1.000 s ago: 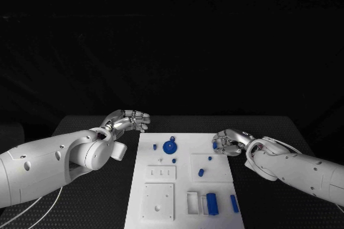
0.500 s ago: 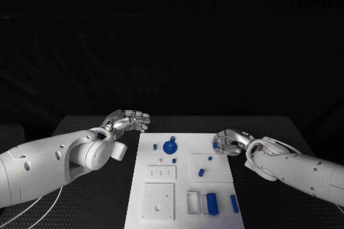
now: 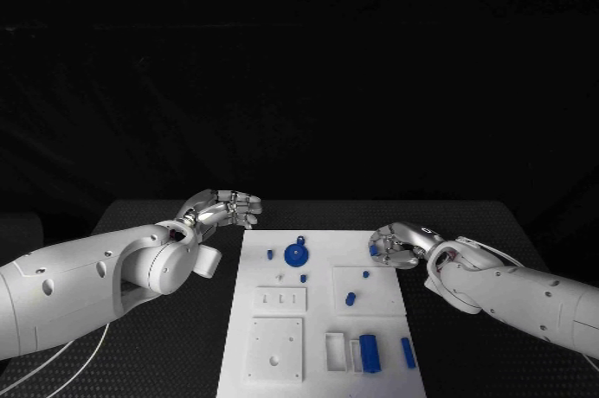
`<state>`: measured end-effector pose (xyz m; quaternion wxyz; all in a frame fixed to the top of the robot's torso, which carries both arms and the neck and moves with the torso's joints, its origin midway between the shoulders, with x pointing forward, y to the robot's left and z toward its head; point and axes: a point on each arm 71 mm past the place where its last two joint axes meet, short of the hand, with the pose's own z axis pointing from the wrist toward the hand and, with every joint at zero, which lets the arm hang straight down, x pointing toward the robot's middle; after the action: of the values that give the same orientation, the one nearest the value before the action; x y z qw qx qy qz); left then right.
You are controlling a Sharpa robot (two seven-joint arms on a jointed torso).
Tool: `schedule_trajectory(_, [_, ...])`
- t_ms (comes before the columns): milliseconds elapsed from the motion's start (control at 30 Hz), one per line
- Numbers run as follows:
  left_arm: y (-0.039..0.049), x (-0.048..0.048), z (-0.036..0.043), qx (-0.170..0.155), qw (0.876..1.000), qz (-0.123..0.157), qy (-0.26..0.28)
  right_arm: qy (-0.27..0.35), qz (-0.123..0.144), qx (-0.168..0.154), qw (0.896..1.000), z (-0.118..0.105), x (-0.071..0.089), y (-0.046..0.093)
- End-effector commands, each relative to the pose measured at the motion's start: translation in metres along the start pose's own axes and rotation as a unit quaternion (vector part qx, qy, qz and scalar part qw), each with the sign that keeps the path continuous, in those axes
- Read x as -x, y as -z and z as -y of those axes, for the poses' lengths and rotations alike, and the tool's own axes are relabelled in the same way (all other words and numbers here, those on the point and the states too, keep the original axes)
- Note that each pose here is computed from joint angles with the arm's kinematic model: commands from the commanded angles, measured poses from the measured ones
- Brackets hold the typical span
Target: Assemble the parts on the task board
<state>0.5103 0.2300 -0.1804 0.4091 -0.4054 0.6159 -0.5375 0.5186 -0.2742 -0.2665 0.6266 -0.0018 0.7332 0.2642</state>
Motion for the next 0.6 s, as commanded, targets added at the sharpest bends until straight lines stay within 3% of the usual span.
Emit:
schedule_trajectory(33, [-0.0002, -0.0036, 0.0014, -0.006, 1.0, -0.015, 0.0, 0.0, 0.009, -0.001, 1.0, -0.002, 0.0, 0.001])
schedule_trajectory(300, [-0.0002, -0.0062, 0.0009, -0.001, 1.0, -0.027, -0.007, -0.003, 0.023, -0.012, 1.0, -0.007, 0.003, 0.004])
schedule_trajectory(600, [-0.0005, -0.0205, -0.0028, 0.031, 0.995, -0.081, -0.045, 0.029, 0.019, -0.008, 0.999, -0.037, 0.021, -0.005])
